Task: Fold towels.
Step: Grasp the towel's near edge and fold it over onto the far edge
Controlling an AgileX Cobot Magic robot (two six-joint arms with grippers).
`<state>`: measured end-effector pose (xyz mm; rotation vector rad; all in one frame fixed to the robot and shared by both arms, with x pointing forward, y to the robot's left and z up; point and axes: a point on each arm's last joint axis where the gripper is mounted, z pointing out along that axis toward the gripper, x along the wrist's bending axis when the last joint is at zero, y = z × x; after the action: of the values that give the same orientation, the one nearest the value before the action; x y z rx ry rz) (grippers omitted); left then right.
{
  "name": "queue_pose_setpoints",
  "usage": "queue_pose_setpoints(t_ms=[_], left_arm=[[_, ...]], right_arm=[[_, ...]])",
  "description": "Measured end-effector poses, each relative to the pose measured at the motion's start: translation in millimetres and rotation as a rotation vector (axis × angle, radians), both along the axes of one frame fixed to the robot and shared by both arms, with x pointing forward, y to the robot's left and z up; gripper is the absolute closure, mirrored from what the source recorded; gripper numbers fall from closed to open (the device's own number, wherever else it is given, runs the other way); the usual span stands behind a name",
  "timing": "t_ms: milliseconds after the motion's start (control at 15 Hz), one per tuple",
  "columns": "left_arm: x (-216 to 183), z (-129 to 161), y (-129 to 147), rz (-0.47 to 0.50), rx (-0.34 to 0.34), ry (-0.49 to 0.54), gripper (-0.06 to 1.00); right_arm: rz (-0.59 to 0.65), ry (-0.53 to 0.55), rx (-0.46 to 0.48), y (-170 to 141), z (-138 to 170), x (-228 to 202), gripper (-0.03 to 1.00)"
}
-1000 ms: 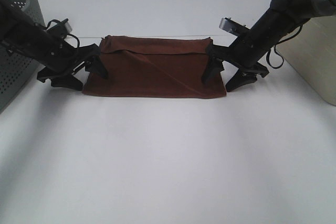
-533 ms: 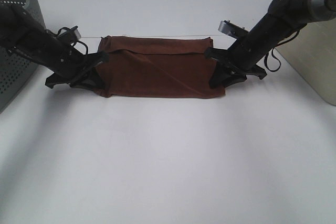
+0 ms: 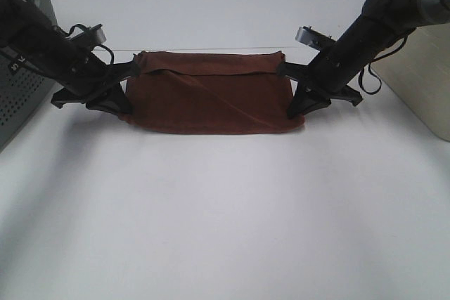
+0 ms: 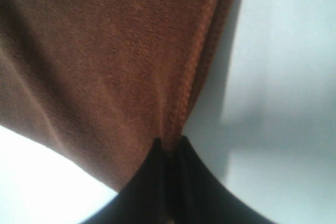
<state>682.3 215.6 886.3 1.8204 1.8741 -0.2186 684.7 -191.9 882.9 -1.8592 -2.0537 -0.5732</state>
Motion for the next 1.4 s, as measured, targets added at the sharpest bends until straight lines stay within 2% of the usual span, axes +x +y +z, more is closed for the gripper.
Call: queue_pose_setpoints(t_ms=[133,267,400,600,800,1000,1200,1267,1400], left_arm=[[-7,9,2,-0.035,0.028,0.042,0.94],[-20,18,3,-0.044,0.034,0.069,0.94],[-53,16,8,-0.028,0.050,0.121,0.94],[-81,14,12,-0.015,0.067,0.152,0.94],[-96,5,13,-0.014,0.079,0.183,0.94],[-81,17,12,-0.004,0.076,0.118,0.94],[-55,41,11,0.073,0.056,0.012,0.94],[-44,52,11,0.097,0.056,-0.052,0.94],[-32,59,10,0.112,0.052,-0.100,0.94]], right_arm=[[0.000,0.007,-0.005,-3,12,-13,0.97],[-0.006,0.042,-0.017,-6,10,-32,0.97],[-0.011,0.064,-0.031,-9,9,-51,0.97],[0.001,0.097,-0.018,-11,13,-77,0.97],[0.021,0.103,-0.005,-9,15,-89,0.97],[0.034,0.074,0.005,-7,19,-85,0.97],[0.041,-0.036,0.012,-4,42,-61,0.97],[0.044,-0.094,0.022,-1,52,-43,0.97],[0.050,-0.126,0.032,2,56,-27,0.97]])
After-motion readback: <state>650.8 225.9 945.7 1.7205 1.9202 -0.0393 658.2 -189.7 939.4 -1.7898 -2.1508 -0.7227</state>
